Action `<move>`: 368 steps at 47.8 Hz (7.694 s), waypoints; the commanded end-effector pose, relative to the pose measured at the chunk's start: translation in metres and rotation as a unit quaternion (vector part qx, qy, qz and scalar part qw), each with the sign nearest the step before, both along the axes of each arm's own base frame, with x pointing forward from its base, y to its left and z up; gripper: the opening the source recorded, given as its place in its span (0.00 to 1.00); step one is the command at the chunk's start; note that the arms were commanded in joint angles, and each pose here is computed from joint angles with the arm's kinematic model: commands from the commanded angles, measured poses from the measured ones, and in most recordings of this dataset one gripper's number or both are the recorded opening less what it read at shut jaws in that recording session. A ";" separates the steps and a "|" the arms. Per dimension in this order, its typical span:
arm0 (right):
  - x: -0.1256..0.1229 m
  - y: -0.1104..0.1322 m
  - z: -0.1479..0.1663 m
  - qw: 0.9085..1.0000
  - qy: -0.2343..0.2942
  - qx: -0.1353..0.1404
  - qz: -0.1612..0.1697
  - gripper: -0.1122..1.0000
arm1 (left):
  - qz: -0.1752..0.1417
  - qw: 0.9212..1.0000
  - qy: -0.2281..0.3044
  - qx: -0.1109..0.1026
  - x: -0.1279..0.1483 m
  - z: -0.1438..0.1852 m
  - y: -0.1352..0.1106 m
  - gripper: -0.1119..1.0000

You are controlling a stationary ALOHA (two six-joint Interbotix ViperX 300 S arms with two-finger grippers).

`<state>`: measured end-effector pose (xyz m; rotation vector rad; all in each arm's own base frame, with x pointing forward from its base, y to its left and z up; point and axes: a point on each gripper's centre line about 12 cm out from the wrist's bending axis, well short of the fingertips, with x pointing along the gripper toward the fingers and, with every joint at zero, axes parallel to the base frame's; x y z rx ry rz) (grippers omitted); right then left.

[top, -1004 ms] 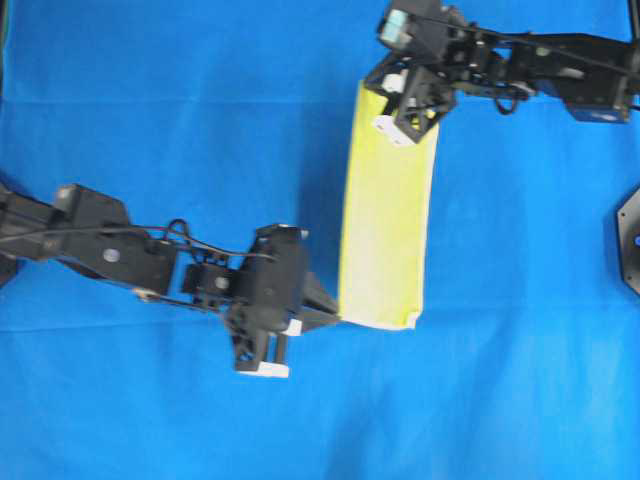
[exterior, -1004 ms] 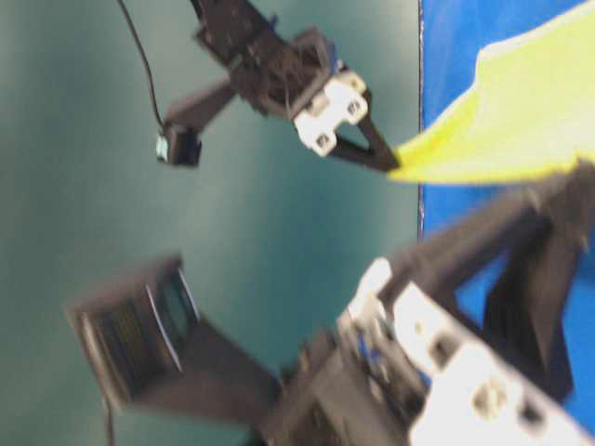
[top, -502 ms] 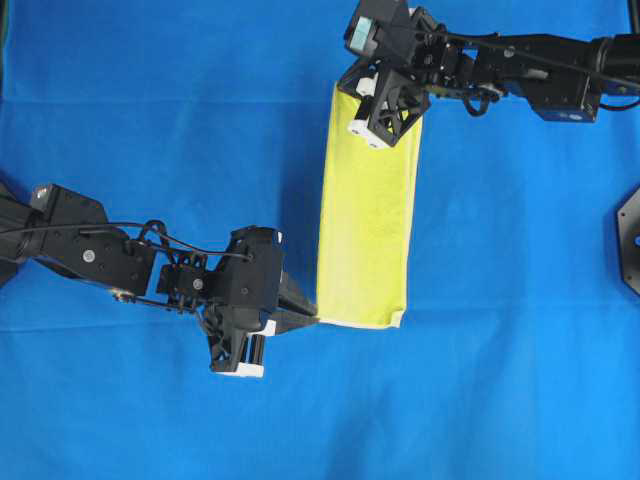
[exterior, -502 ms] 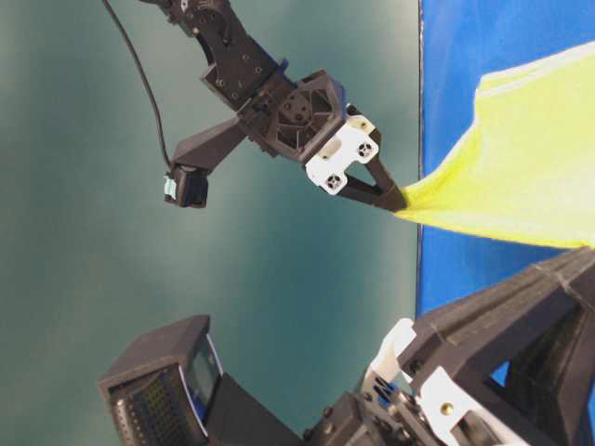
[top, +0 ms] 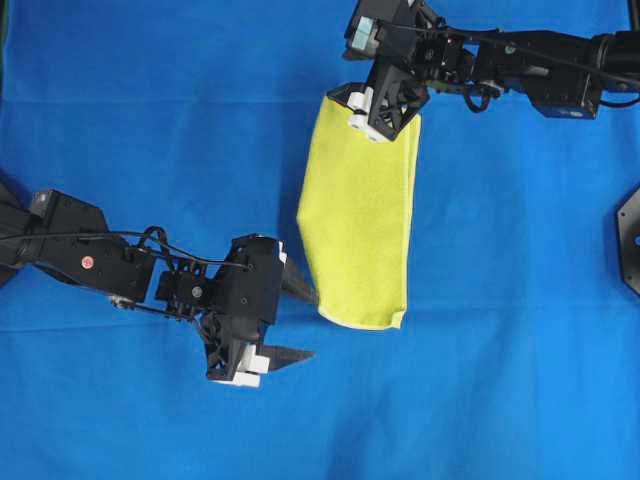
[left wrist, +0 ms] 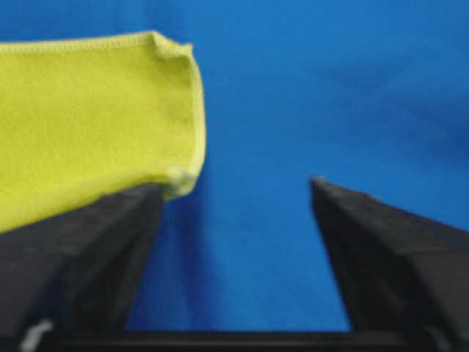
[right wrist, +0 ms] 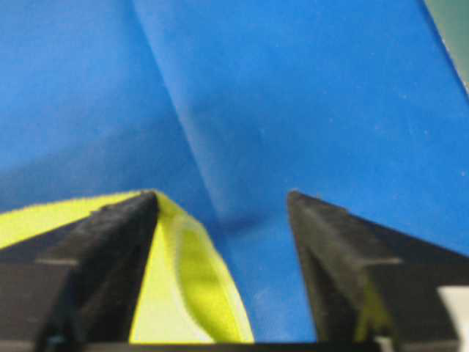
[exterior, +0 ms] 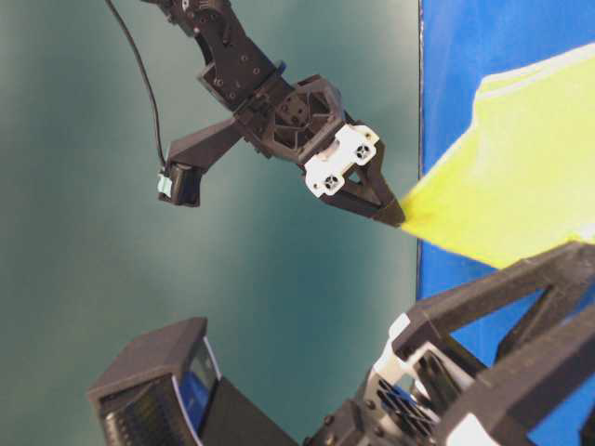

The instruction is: Fold the yellow towel.

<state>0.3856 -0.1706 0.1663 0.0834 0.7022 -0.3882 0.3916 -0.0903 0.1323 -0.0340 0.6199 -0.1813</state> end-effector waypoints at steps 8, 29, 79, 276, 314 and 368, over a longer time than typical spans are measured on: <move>0.001 0.002 0.015 1.000 -0.012 -0.012 0.007 0.66 | 0.005 1.000 0.001 -0.002 -0.003 0.027 0.005 0.84; -0.036 0.038 0.068 0.998 -0.050 -0.027 0.026 0.66 | 0.018 1.000 -0.015 0.002 -0.040 0.084 0.028 0.79; -0.140 0.105 0.058 0.966 -0.250 -0.009 0.065 0.65 | 0.166 0.965 -0.201 0.026 -0.122 0.097 0.129 0.79; -0.057 0.190 -0.034 0.982 0.075 0.127 0.118 0.14 | -0.002 0.998 -0.002 0.063 -0.013 -0.020 0.037 0.13; -0.074 0.196 0.066 0.983 -0.038 0.085 0.161 0.63 | 0.016 0.998 -0.026 0.062 -0.046 0.067 0.056 0.71; -0.217 0.166 0.041 0.958 -0.240 0.028 0.156 0.63 | 0.086 0.966 -0.243 0.032 -0.221 0.075 0.090 0.71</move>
